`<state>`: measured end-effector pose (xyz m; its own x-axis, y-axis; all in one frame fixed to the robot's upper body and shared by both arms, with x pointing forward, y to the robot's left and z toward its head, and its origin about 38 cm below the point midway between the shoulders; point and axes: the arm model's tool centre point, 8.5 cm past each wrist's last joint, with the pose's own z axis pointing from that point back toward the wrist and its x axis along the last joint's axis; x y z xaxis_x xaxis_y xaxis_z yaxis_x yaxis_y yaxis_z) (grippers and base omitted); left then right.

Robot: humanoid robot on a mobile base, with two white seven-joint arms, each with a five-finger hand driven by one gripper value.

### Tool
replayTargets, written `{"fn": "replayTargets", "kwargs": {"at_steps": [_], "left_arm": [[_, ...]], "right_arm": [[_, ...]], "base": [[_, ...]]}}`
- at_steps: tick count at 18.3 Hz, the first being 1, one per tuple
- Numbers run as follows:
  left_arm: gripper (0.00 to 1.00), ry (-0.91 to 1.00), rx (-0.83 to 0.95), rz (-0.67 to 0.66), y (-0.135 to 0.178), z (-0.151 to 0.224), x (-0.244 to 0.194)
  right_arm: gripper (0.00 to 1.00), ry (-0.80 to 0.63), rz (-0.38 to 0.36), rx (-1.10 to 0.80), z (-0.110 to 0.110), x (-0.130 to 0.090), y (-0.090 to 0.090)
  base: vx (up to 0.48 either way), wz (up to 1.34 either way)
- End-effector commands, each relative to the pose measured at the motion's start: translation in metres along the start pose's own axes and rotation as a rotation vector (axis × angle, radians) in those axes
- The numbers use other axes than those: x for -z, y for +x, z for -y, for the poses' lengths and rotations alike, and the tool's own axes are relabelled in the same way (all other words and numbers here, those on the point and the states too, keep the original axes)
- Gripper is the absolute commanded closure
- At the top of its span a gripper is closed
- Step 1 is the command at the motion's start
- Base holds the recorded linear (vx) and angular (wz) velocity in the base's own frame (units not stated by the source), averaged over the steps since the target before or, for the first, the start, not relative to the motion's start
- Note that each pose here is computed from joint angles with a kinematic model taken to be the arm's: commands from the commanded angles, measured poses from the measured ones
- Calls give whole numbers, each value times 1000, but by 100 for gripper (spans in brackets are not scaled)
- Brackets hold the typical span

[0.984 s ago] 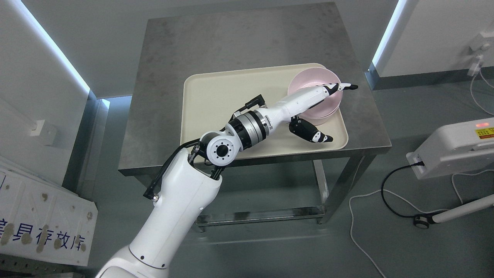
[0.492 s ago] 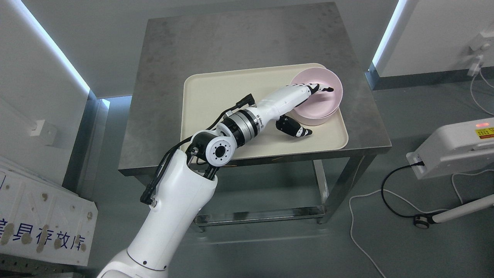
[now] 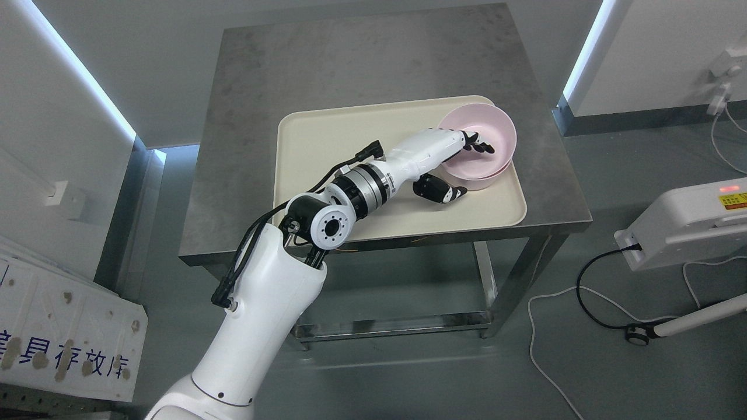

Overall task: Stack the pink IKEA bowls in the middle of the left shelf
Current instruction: 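Grip the rim of the stacked pink bowls with the left hand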

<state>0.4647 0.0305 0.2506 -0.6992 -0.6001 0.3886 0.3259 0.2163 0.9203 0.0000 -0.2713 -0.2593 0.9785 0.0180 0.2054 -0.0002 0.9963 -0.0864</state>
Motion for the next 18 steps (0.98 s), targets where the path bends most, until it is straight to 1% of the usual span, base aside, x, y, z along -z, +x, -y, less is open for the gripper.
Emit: {"fn": "replayTargets", "kwargs": {"at_steps": [1,4,5,7,10,13,17,18], "left_arm": [[56,-47,32,8,-12,16,0],[68,-45,42,32,-11,16,-1],[75,-46,43,37,-14,17,-2],[86,-45,46,47,-18,18,-3],[95,-21,49,60,-22,11,-7],[99,50,43,83,-34,-9,-19],[100,208,-8,141,-50,-48,-51],[100,226,-20,153,-53,-52,-58]], "right_arm": [[0,-19,17,2,11,1,6],[0,-19,17,2,11,1,6],[0,-19,17,2,11,1,6],[0,-19,17,2,11,1,6],[0,-19,17,2,11,1,6],[0,-19,17,2,11,1,6],[0,-19,17,2,11,1,6],[0,-19,17,2,11,1,6]], "base": [[0,0],[0,0],[0,0],[0,0],[0,0],[0,0],[0,0],[0,0]]}}
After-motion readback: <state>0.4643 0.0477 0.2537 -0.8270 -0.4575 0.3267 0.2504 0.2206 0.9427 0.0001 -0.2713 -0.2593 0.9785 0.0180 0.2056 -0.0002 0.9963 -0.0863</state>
